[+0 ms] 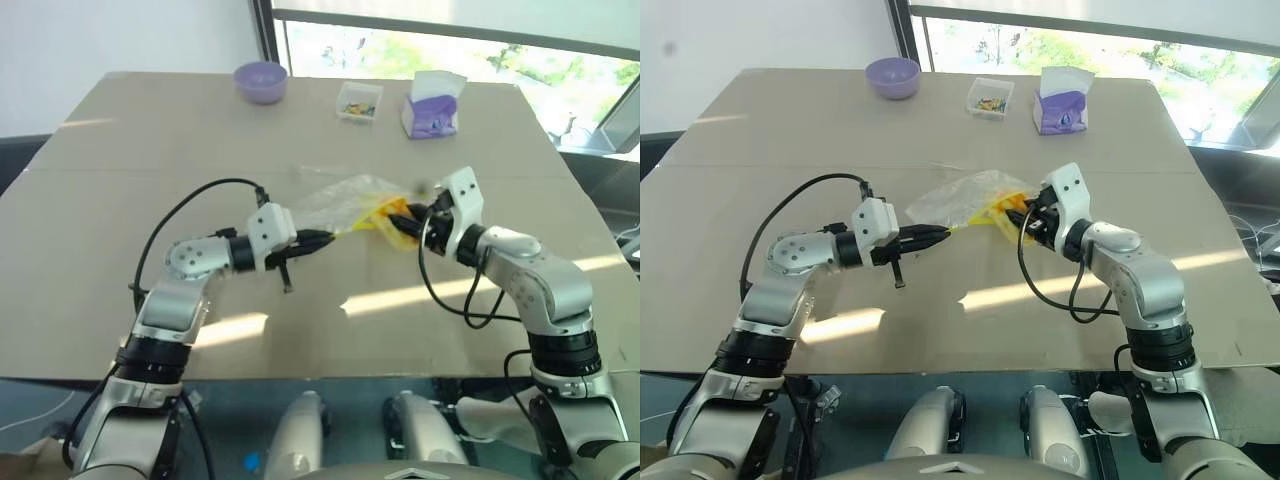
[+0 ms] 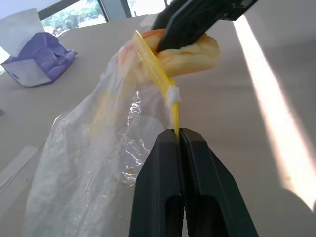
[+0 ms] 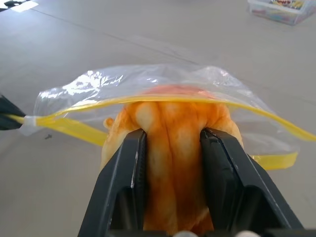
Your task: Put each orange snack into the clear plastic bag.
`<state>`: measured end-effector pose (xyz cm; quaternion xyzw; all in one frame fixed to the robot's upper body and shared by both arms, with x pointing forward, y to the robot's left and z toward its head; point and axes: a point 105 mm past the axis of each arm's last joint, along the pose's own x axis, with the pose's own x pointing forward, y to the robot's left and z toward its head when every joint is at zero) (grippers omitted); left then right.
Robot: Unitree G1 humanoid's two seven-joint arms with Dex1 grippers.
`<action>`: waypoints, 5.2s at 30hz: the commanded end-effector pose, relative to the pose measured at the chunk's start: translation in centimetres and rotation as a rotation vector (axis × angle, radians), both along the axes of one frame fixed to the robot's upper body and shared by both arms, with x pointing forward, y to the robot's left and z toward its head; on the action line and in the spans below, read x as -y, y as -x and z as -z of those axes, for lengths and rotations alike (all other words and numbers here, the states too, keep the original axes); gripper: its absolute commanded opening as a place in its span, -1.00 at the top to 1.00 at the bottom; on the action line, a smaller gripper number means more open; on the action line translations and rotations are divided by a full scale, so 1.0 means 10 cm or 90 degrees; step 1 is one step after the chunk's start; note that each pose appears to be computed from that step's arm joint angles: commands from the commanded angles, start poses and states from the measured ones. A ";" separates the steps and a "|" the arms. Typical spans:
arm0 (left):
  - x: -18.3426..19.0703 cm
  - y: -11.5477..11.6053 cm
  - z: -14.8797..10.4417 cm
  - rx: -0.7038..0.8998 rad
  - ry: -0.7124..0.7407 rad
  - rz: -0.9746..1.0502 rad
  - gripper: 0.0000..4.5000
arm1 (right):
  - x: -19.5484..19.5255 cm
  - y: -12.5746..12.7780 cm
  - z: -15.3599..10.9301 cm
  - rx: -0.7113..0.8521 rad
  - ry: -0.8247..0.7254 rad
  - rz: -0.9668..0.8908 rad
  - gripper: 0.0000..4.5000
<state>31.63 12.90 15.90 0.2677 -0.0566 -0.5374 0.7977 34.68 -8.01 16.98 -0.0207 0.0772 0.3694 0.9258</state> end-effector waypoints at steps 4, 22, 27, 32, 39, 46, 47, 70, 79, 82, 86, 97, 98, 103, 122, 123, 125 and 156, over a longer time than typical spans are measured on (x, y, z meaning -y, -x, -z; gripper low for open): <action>0.02 0.06 -0.12 0.051 -0.005 0.033 1.00 | -0.08 0.02 -0.06 0.056 0.083 -0.034 0.26; 0.07 0.09 -0.08 0.061 -0.028 0.077 1.00 | -0.32 -0.03 0.03 -0.017 -0.039 -0.041 0.26; 0.09 0.11 -0.08 0.060 -0.033 0.084 1.00 | -0.29 -0.15 -0.05 -0.050 -0.126 -0.010 0.26; 0.09 0.11 -0.10 0.065 -0.018 0.078 1.00 | -0.27 -0.22 0.14 0.013 0.017 0.011 0.26; 0.08 0.09 -0.12 0.062 0.008 0.060 1.00 | -0.38 -0.20 -0.07 0.087 -0.028 -0.018 0.26; 0.04 -0.08 -0.19 0.045 0.054 -0.008 1.00 | -0.38 -0.16 -0.05 0.113 0.008 -0.032 -0.73; 0.00 -0.15 -0.20 0.040 0.064 -0.035 1.00 | -0.35 -0.15 -0.07 0.126 0.007 -0.028 -0.92; -0.07 -0.35 -0.43 -0.014 0.151 -0.110 1.00 | 0.11 -0.17 0.28 0.425 0.466 -0.026 -0.92; -0.09 -0.29 -0.43 -0.016 0.147 -0.110 1.00 | 0.06 -0.31 0.06 0.439 0.362 0.038 -0.92; -0.09 -0.28 -0.43 -0.016 0.145 -0.113 1.00 | 0.02 -0.28 0.05 0.438 0.339 0.022 -0.92; -0.11 -0.28 -0.42 -0.015 0.145 -0.115 1.00 | -0.01 -0.26 0.07 0.421 0.321 -0.001 -0.69; -0.11 -0.25 -0.43 -0.009 0.144 -0.106 1.00 | 0.04 -0.30 0.12 0.424 0.353 -0.010 0.82; -0.12 -0.25 -0.43 -0.008 0.144 -0.106 1.00 | 0.05 -0.30 0.12 0.423 0.354 -0.009 0.82; -0.12 -0.26 -0.46 -0.001 0.148 -0.106 1.00 | 0.10 -0.34 0.13 0.418 0.360 0.008 0.92; -0.34 -0.46 -0.87 -0.121 0.364 -0.161 1.00 | 0.36 -0.16 -0.09 0.418 0.344 0.026 -0.06; -0.33 -0.45 -0.85 -0.128 0.357 -0.155 1.00 | 0.37 -0.15 -0.14 0.425 0.344 0.026 -0.06; -0.30 -0.42 -0.81 -0.132 0.339 -0.146 1.00 | 0.36 -0.13 -0.19 0.432 0.343 0.020 -0.06; -0.19 -0.32 -0.75 -0.129 0.316 -0.121 1.00 | -0.13 -0.19 -0.03 0.303 0.252 -0.063 -0.06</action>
